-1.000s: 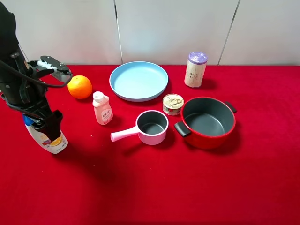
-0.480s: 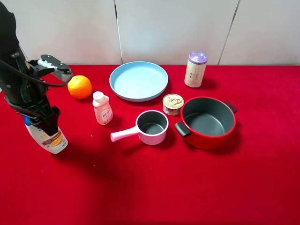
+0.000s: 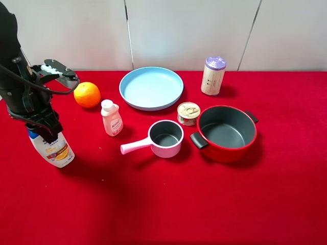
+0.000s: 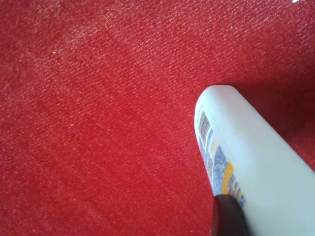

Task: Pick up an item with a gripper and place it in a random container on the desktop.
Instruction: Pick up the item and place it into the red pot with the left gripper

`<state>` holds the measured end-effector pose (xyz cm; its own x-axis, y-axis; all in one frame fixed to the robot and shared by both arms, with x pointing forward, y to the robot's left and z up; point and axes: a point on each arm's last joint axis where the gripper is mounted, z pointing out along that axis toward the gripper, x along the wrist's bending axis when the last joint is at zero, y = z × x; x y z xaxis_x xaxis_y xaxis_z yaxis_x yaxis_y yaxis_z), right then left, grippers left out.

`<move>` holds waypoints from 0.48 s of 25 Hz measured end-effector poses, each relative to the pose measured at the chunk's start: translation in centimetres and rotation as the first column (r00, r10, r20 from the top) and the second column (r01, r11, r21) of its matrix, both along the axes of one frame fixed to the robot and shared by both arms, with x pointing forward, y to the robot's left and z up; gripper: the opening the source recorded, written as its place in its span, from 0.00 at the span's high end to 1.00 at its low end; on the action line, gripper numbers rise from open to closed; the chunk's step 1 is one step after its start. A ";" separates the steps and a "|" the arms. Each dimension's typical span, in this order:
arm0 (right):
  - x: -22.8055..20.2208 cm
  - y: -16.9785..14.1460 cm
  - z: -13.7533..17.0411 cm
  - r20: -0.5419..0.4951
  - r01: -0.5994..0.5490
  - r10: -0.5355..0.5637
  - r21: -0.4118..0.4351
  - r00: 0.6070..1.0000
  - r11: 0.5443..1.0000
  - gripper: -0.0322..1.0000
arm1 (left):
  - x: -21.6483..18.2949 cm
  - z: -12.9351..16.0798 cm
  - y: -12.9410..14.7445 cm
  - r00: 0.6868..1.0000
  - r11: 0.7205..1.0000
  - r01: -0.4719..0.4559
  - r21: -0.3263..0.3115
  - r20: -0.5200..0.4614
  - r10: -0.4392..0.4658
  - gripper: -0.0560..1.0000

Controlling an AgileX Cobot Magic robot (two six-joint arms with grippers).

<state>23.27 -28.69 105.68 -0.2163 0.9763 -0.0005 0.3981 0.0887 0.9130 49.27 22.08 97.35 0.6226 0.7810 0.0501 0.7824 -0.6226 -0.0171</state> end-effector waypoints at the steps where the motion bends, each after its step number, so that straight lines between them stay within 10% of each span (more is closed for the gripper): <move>1: 0.0 0.0 0.0 0.000 0.000 0.000 0.000 1.000 1.000 0.30 | 0.0 0.0 0.0 1.000 1.000 0.000 0.000 0.000 0.000 0.59; 12: 0.0 0.0 0.0 0.000 0.000 0.000 0.000 1.000 1.000 0.30 | 0.0 0.0 0.0 1.000 1.000 -0.003 0.000 0.001 0.003 0.59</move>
<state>23.27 -28.69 105.68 -0.2163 0.9763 -0.0005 0.3981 0.0887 0.9130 49.28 22.08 97.35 0.6205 0.7825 0.0511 0.7840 -0.6206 -0.0163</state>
